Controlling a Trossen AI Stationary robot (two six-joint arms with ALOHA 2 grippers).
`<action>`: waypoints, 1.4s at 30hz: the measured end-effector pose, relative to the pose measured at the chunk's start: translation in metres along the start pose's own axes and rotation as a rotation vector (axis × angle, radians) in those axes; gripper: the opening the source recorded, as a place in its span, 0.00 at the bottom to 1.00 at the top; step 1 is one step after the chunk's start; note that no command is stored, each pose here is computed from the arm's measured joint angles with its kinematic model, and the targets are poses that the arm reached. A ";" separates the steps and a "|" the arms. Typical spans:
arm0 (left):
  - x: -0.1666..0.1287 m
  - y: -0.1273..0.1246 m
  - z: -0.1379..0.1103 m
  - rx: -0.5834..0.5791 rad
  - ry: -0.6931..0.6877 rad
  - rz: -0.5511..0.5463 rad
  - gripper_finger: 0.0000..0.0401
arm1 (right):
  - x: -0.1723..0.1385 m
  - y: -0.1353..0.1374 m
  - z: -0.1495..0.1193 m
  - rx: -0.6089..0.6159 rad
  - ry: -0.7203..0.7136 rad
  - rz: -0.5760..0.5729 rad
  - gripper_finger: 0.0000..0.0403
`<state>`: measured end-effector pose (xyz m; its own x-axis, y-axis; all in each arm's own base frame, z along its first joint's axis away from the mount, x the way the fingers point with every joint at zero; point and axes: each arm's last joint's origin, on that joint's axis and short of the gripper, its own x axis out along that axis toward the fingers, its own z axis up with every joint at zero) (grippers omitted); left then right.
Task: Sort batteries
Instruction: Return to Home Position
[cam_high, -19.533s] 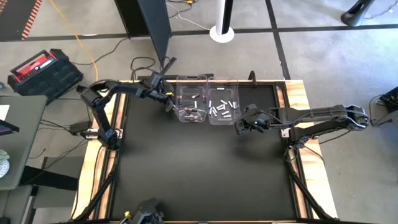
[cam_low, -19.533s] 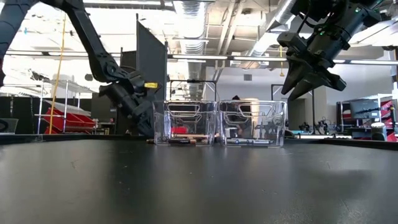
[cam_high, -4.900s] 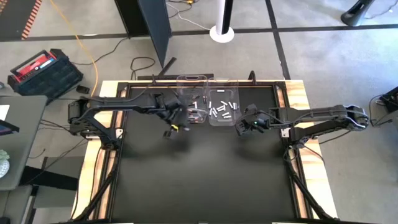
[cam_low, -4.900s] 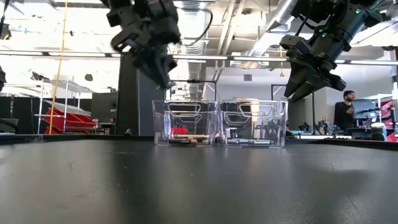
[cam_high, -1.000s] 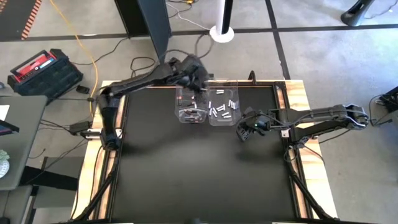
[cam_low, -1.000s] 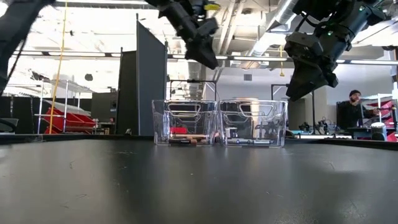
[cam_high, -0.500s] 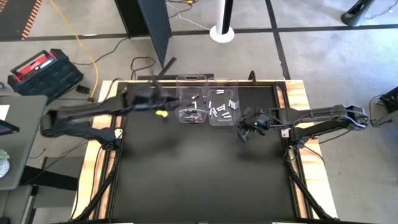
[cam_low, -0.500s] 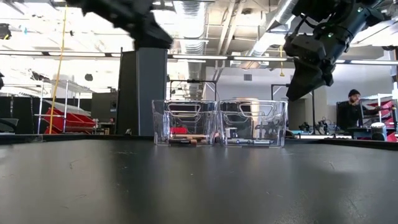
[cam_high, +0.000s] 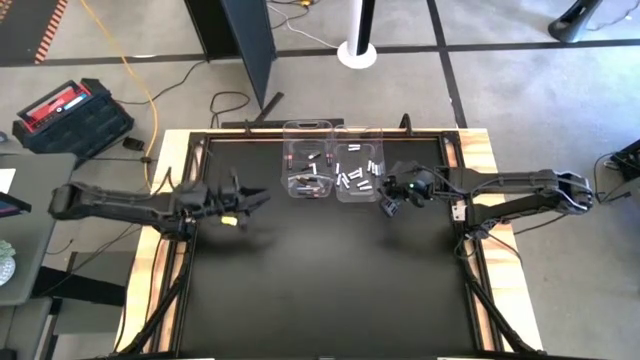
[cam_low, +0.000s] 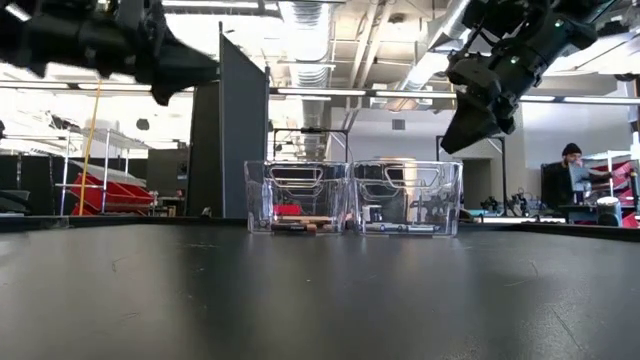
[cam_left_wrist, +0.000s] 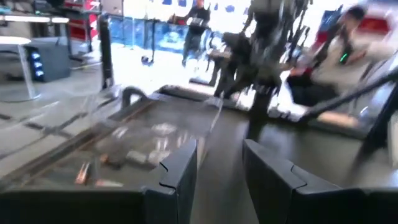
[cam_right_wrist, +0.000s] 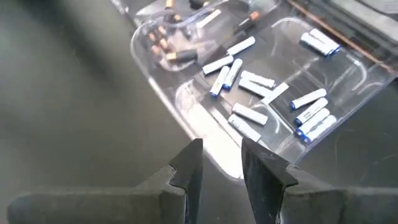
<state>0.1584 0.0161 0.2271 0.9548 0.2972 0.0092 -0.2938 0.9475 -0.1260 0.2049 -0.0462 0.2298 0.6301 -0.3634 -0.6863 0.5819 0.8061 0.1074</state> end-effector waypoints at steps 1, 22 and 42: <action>-0.002 -0.002 -0.007 0.017 0.016 0.019 0.31 | 0.000 -0.001 0.001 0.003 -0.003 -0.003 0.31; -0.048 0.019 -0.041 0.037 -0.123 -0.112 0.27 | -0.006 -0.008 0.004 -0.032 -0.018 0.037 0.31; -0.060 0.025 -0.048 0.083 -0.087 -0.145 0.25 | -0.027 0.002 0.009 -0.111 -0.116 0.190 0.31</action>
<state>0.0955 0.0163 0.1759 0.9808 0.1629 0.1071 -0.1600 0.9865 -0.0353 0.1934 -0.0387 0.2550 0.7814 -0.2461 -0.5734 0.3911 0.9092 0.1427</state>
